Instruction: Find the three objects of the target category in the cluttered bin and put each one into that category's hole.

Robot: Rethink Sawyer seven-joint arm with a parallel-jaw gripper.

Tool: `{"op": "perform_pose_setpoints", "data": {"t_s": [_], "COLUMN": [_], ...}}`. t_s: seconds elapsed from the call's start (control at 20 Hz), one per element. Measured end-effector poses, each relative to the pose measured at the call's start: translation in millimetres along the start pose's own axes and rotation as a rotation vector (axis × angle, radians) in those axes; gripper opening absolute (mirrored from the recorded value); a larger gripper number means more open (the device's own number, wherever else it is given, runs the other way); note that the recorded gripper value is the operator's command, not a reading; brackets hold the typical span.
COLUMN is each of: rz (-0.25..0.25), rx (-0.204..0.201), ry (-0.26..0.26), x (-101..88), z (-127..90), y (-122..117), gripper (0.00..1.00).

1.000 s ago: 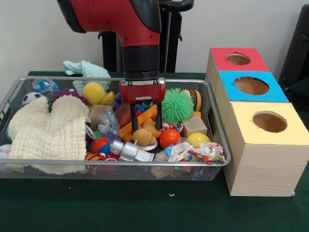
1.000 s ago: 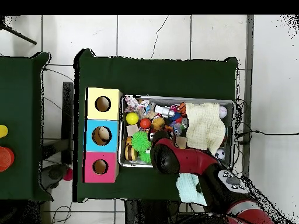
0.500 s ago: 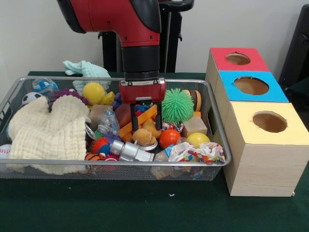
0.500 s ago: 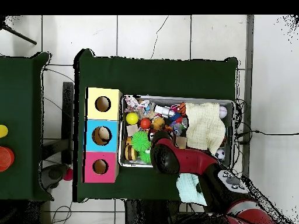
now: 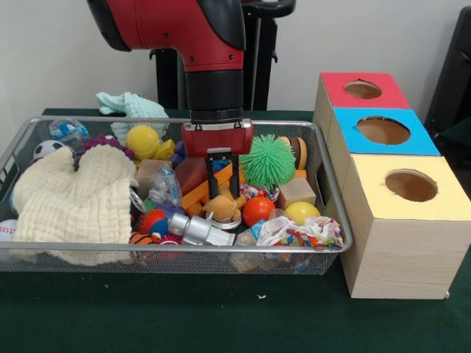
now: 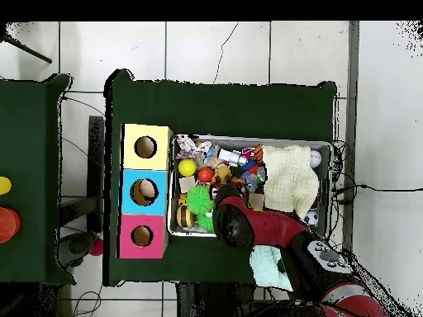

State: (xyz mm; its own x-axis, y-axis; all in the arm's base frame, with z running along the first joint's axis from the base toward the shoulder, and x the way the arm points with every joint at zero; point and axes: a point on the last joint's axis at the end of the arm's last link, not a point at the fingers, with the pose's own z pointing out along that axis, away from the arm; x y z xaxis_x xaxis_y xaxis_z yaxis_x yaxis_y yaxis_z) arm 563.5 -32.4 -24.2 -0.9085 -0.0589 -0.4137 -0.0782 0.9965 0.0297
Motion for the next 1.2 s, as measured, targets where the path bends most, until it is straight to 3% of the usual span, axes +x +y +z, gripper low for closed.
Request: {"op": "perform_pose_setpoints", "data": {"t_s": [0.9, 1.2], "rz": [-0.003, -0.002], "rx": [0.004, 0.013], "ry": [-0.011, -0.024], "x": [-2.3, -23.5], "z": [-4.1, -34.0], "y": [-1.6, -11.4], "gripper": [0.00, 0.00]}}
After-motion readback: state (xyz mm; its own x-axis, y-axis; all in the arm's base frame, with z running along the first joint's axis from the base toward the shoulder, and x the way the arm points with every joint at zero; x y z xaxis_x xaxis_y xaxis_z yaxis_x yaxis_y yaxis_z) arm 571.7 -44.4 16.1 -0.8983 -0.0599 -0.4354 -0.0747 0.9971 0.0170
